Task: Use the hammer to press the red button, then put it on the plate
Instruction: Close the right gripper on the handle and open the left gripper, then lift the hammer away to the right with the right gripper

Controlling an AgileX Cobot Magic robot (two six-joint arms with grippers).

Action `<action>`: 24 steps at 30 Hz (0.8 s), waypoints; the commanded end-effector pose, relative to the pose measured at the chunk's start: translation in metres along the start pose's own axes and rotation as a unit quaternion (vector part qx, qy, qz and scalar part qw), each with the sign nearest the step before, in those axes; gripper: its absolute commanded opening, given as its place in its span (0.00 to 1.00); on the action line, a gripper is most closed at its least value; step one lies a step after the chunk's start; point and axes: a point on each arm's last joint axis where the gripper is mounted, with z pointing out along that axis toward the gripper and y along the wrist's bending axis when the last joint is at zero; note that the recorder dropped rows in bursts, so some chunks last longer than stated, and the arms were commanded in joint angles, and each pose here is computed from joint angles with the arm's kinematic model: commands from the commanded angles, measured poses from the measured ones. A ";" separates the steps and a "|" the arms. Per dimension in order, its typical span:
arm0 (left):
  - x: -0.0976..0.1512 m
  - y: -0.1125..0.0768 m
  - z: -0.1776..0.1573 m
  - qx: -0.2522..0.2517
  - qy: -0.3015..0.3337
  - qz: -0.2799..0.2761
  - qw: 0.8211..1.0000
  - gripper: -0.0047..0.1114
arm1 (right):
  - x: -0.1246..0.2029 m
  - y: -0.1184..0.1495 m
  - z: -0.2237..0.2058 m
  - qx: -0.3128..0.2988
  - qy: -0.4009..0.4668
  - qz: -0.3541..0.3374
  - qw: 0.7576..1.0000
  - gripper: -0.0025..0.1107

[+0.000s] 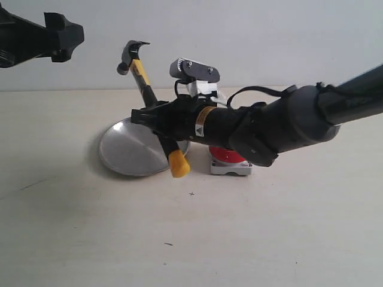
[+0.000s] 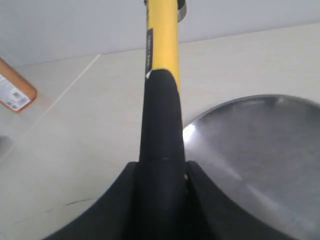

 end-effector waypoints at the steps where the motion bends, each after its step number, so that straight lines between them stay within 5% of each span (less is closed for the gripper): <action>1: 0.000 0.003 -0.006 -0.007 -0.020 0.015 1.000 0.89 | -0.042 0.018 -0.025 0.011 -0.033 -0.077 0.996 0.02; 11: -0.001 0.003 -0.026 -0.005 -0.046 0.040 0.998 0.87 | -0.098 0.052 -0.097 0.088 -0.022 -0.162 0.983 0.02; 13: -0.001 0.003 -0.035 -0.006 -0.055 0.034 0.998 0.70 | -0.110 0.060 -0.121 0.109 -0.021 -0.160 0.981 0.02; 15: 0.000 0.004 -0.045 -0.005 -0.064 0.017 0.998 0.39 | -0.117 0.064 -0.140 0.131 -0.013 -0.158 0.979 0.02; 16: 0.004 0.004 -0.051 -0.004 -0.063 0.007 0.998 0.05 | -0.119 0.066 -0.151 0.145 -0.005 -0.155 0.977 0.02; 19: 0.017 0.007 -0.064 -0.007 -0.086 -0.034 0.996 0.07 | -0.112 0.067 -0.174 0.147 -0.005 -0.155 0.977 0.02; 24: 0.052 0.016 -0.128 -0.013 -0.216 -0.059 0.975 0.07 | -0.080 0.058 -0.207 0.143 0.003 -0.167 0.976 0.02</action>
